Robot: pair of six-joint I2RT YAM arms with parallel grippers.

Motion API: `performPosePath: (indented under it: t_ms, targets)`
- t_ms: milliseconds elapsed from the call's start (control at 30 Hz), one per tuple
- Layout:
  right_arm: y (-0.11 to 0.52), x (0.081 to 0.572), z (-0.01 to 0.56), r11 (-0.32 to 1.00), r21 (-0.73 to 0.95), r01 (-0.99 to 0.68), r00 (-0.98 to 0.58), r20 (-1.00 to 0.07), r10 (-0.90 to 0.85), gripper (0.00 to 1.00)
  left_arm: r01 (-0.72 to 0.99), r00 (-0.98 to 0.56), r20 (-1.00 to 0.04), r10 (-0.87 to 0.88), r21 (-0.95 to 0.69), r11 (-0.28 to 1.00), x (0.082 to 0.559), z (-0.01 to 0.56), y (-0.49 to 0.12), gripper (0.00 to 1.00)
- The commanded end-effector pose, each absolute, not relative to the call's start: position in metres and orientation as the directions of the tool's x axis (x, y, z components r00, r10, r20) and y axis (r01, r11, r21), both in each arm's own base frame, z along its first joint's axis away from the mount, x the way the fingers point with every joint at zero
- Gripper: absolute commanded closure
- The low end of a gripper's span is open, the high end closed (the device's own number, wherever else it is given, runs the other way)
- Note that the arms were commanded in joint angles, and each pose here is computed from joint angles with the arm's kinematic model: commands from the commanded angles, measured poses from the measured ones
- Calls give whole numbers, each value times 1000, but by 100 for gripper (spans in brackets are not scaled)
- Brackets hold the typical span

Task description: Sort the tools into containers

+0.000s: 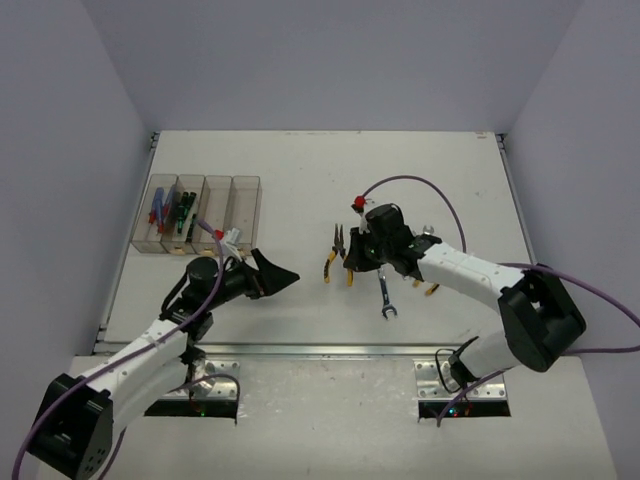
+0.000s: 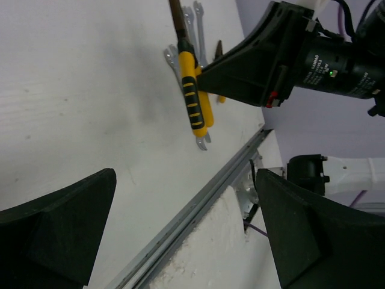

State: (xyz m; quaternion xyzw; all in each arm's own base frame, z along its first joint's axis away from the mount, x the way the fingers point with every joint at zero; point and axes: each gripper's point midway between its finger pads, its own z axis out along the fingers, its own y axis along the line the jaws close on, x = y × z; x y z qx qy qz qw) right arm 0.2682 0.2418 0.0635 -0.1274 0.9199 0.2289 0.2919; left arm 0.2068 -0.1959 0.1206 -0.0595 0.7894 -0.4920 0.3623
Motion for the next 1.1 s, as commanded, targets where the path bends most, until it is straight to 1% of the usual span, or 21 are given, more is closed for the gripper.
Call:
performPosePath:
  t_ms: [0, 67, 167, 233, 333, 433, 500, 533, 567, 600, 667, 700, 733, 833, 900, 933, 967, 1000, 1033, 1067]
  targets:
    - [269, 281, 115, 767, 433, -473, -699, -715, -27, 100, 462, -663, -580, -474, -814, 352, 212, 187, -228, 2]
    - [271, 278, 124, 745, 448, -494, -689, -725, -20, 100, 475, -657, -586, -474, -810, 343, 214, 193, -238, 4]
    - [278, 269, 144, 689, 474, -547, -658, -753, -5, 100, 469, -665, -585, -464, -811, 351, 225, 196, -253, 11]
    - [281, 266, 151, 672, 476, -568, -647, -762, -7, 100, 443, -674, -576, -462, -816, 372, 235, 190, -260, 17]
    - [284, 262, 156, 653, 474, -591, -633, -774, -11, 100, 450, -657, -589, -470, -807, 383, 247, 199, -271, 23]
    - [286, 260, 160, 644, 479, -596, -624, -781, 4, 100, 430, -672, -592, -445, -801, 416, 259, 196, -289, 39]
    - [286, 260, 164, 641, 481, -598, -620, -785, 11, 100, 426, -666, -600, -443, -794, 435, 265, 197, -295, 46]
    - [286, 260, 166, 639, 481, -600, -617, -787, 12, 100, 423, -665, -604, -439, -789, 445, 267, 195, -296, 54]
    - [286, 259, 168, 637, 480, -604, -615, -788, 11, 100, 399, -665, -607, -435, -782, 479, 270, 189, -297, 68]
    - [285, 259, 171, 634, 477, -608, -609, -793, 13, 100, 388, -664, -613, -428, -771, 505, 272, 185, -297, 79]
    - [285, 257, 174, 627, 475, -618, -602, -798, 12, 100, 380, -667, -614, -423, -768, 515, 274, 181, -298, 85]
    - [285, 257, 175, 626, 475, -619, -600, -800, 13, 100, 378, -668, -613, -421, -767, 518, 276, 180, -299, 90]
    - [284, 255, 174, 625, 476, -619, -599, -801, 16, 100, 376, -672, -616, -411, -762, 527, 278, 178, -300, 100]
    - [280, 256, 175, 637, 465, -615, -591, -807, 19, 100, 393, -667, -636, -387, -742, 543, 280, 177, -302, 100]
    - [276, 255, 171, 651, 452, -610, -589, -808, 10, 99, 431, -641, -675, -364, -710, 557, 281, 184, -301, 100]
    - [275, 255, 169, 656, 450, -606, -589, -808, 10, 91, 442, -622, -692, -367, -697, 566, 283, 191, -299, 100]
    - [273, 256, 168, 663, 446, -602, -587, -809, 11, 78, 456, -592, -718, -367, -673, 582, 287, 202, -297, 100]
    - [271, 255, 165, 669, 442, -597, -589, -808, 9, 68, 471, -563, -748, -351, -640, 607, 290, 208, -293, 100]
    - [269, 255, 163, 676, 438, -593, -589, -808, 7, 50, 469, -540, -768, -345, -615, 634, 295, 218, -289, 100]
    - [267, 256, 161, 683, 433, -588, -590, -808, 5, 39, 449, -537, -783, -313, -579, 681, 298, 216, -283, 100]
